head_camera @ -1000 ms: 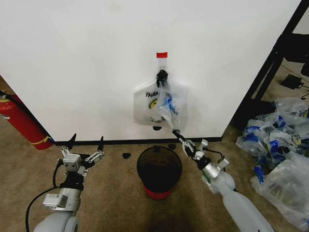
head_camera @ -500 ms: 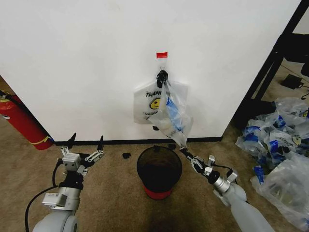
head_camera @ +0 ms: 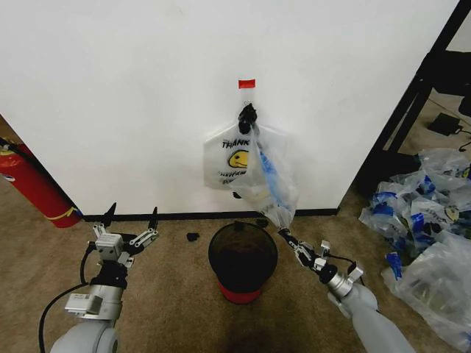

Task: Pick up the garbage bag from the wall and place it over the trash bin.

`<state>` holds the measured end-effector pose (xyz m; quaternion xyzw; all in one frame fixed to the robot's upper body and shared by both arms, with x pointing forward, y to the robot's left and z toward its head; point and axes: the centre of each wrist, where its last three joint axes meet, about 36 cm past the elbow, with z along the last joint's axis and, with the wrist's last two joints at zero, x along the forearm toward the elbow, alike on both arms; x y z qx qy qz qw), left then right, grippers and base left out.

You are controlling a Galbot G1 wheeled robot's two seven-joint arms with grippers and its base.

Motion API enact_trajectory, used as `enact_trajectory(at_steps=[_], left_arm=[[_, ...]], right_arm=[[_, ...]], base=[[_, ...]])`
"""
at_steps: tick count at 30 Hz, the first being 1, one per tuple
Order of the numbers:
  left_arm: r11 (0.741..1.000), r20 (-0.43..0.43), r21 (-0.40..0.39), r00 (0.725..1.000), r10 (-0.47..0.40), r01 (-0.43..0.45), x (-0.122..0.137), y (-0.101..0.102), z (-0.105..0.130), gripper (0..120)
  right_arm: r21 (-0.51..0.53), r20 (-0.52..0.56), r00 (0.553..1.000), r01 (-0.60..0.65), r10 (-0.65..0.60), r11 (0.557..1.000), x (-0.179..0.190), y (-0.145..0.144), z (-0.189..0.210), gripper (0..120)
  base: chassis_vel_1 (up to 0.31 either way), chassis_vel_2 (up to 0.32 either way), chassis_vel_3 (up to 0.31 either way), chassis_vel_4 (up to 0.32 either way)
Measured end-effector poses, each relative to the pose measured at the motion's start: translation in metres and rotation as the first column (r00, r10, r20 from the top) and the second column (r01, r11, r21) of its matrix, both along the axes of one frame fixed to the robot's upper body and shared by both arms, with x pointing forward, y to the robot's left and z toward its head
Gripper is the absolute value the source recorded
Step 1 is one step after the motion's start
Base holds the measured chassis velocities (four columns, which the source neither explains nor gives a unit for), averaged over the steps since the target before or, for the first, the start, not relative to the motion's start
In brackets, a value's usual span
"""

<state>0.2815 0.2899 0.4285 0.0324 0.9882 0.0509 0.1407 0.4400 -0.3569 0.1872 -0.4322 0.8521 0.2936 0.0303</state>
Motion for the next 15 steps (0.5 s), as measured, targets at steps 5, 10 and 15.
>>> enact_trajectory(at_steps=[5,10,15], left_arm=[[1.0,0.002,-0.002,1.0,0.001,-0.001,0.0,-0.001,0.0,100],[1.0,0.002,-0.003,1.0,0.003,-0.003,-0.002,-0.001,0.001,100],[1.0,0.002,-0.004,1.0,0.004,-0.004,-0.002,-0.002,0.0,100]], right_arm=[[0.016,0.008,1.0,0.014,-0.014,1.0,0.003,0.006,0.003,0],[0.018,0.025,1.0,0.011,-0.011,1.0,0.004,0.01,0.007,0],[-0.119,0.119,0.991,0.072,-0.058,0.99,0.013,0.001,0.034,5]], base=[[0.0,0.0,0.0,0.0],[0.0,0.0,0.0,0.0],[0.0,0.0,0.0,0.0]])
